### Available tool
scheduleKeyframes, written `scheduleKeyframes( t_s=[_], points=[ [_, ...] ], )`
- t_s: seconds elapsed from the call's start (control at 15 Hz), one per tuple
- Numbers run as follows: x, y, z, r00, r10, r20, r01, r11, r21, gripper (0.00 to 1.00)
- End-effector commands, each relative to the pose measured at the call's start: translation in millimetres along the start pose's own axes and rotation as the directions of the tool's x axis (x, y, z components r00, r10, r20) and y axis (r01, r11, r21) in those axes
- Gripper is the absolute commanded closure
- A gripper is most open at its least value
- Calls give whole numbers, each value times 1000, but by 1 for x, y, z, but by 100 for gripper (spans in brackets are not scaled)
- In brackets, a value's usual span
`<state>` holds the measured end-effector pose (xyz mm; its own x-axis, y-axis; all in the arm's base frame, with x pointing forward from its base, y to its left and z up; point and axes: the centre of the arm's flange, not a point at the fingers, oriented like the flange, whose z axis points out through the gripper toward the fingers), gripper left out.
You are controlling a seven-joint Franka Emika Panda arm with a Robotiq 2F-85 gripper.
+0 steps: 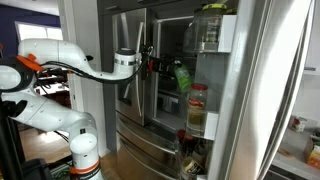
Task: Move the green bottle to the top compartment of the fridge door
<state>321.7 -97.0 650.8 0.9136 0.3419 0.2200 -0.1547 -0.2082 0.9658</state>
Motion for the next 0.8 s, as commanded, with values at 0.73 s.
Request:
scheduleKeyframes(
  t_s=[0.73],
  points=[
    [-19, 66, -104, 966, -205, 160, 242, 932, -270, 55]
  ],
)
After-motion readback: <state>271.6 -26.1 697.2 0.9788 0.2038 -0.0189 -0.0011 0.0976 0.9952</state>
